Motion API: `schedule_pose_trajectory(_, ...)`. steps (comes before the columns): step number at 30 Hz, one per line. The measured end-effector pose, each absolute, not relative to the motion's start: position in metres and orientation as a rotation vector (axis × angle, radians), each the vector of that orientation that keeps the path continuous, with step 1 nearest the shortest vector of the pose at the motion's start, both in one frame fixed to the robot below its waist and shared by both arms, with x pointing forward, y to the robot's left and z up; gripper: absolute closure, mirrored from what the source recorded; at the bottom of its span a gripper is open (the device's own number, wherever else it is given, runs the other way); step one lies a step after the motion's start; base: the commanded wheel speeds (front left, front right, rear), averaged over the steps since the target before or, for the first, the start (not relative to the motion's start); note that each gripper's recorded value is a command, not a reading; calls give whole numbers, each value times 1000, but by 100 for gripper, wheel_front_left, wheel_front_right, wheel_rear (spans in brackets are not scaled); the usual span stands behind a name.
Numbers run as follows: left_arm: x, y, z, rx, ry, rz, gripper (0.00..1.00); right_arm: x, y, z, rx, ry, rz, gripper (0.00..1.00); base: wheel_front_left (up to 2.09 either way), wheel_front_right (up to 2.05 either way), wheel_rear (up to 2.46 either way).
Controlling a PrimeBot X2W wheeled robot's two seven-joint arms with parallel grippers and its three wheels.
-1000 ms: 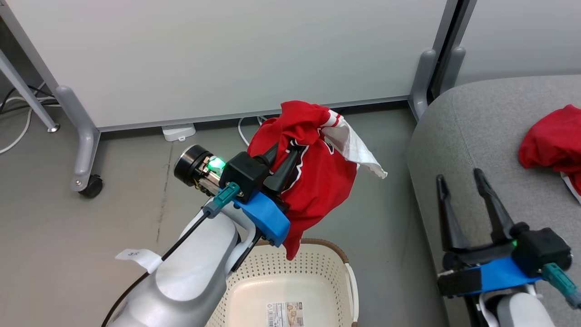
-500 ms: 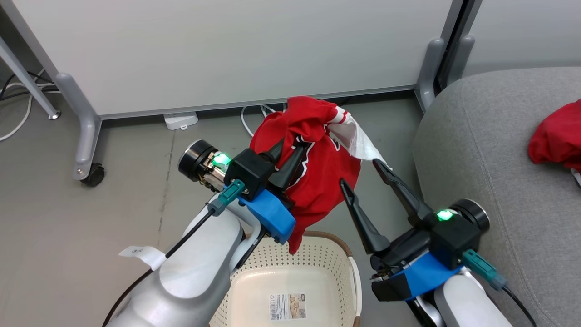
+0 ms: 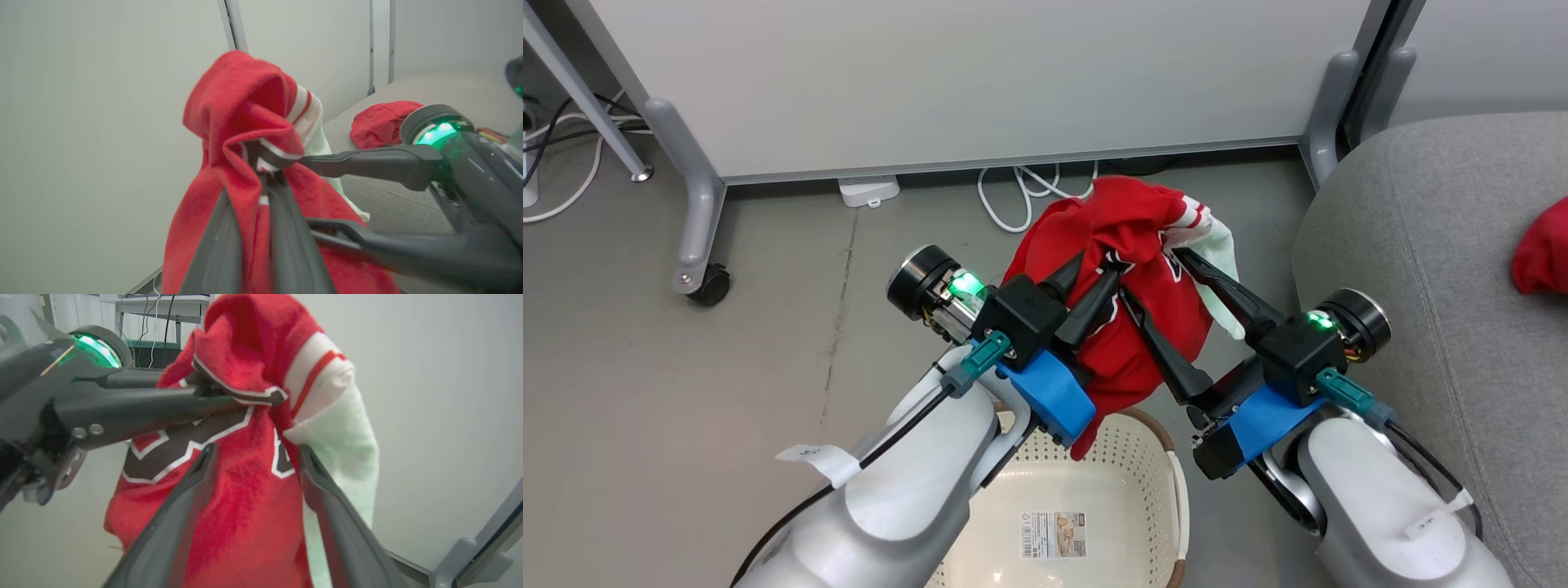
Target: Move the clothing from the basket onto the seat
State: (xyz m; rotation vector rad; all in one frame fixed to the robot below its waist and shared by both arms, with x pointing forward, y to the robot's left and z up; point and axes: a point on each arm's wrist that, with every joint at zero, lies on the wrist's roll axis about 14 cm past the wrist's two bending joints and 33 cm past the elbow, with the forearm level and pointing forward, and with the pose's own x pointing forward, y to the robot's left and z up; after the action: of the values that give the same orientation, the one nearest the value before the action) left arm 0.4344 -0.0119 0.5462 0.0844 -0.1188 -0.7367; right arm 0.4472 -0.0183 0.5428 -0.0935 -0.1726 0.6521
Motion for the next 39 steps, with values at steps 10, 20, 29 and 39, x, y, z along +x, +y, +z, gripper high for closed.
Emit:
schedule_pose_trajectory(10,431,-18,548,89,-127,-758,100,448,-2,513,-102,-56,743,0,0,0,0)
schedule_pose_trajectory(20,431,-19,550,83,-133,-760,100,449,-1,512,-79,-38,750,100,0,0,0)
schedule_pose_trajectory(29,432,-19,550,75,-132,-758,100,451,-4,512,-78,-38,743,100,0,0,0)
schedule_pose_trajectory(39,433,-18,550,82,-133,-758,100,451,-4,514,-72,-43,741,100,0,0,0)
